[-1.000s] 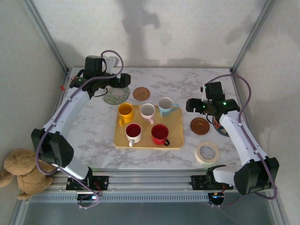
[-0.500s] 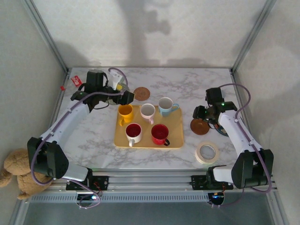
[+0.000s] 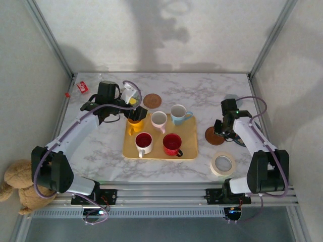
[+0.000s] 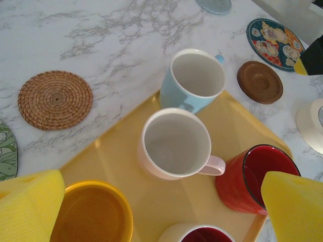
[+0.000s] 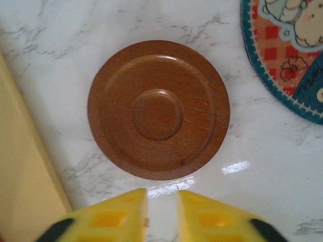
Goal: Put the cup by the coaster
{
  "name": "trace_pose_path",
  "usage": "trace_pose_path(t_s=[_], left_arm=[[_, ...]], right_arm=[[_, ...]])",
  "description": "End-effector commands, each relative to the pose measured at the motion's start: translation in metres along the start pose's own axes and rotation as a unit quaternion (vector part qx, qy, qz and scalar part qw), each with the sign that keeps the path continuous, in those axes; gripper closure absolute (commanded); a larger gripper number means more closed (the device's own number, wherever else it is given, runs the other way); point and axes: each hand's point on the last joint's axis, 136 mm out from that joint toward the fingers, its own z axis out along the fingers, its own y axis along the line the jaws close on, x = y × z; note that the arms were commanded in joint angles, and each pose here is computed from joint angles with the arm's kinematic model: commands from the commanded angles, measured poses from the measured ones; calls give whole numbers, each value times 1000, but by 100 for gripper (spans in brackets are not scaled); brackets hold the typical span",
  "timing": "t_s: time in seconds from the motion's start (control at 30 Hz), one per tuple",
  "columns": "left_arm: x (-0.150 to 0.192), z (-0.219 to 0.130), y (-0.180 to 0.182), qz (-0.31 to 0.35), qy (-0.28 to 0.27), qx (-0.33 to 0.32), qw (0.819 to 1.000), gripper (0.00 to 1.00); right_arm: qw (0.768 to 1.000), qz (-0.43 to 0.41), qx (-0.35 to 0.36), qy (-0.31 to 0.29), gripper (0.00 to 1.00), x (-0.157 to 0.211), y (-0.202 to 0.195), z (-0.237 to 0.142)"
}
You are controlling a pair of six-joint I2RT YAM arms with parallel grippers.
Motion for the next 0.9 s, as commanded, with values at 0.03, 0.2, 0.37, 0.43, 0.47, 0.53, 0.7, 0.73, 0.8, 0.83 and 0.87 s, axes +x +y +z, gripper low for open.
trace_pose_path(t_s=[0.03, 0.2, 0.37, 0.43, 0.47, 0.53, 0.7, 0.73, 0.8, 0.83, 0.87], left_arm=[[-5, -3, -11, 22, -13, 13, 1000, 0], [-5, 1, -10, 21, -10, 14, 1000, 0], [-7, 5, -8, 16, -9, 16, 1000, 0], [-7, 6, -6, 13, -9, 14, 1000, 0], [-7, 7, -6, 10, -8, 14, 1000, 0], [-7, 8, -6, 9, -9, 14, 1000, 1], [-7, 8, -3, 6, -8, 6, 1000, 0], [-7, 8, -3, 4, -7, 7, 1000, 0], [-6, 9, -3, 0, -4, 8, 1000, 0], [-6, 8, -3, -1, -3, 8, 1000, 0], [-6, 9, -2, -3, -2, 6, 1000, 0]], right_arm=[[1000, 8, 9, 10, 94, -3, -3, 15], [999, 5, 18, 31, 100, -8, -1, 33], [998, 1, 28, 50, 100, -15, 1, 48], [998, 0, 30, 55, 100, -19, 3, 53], [998, 0, 29, 59, 100, -19, 4, 56], [997, -2, 27, 66, 100, -21, 6, 62], [997, -3, 33, 69, 100, -28, 8, 74], [997, -2, 32, 68, 100, -30, 9, 76], [997, -2, 31, 67, 100, -35, 11, 81], [997, -2, 31, 66, 100, -38, 13, 83], [997, -3, 30, 66, 100, -40, 14, 85]])
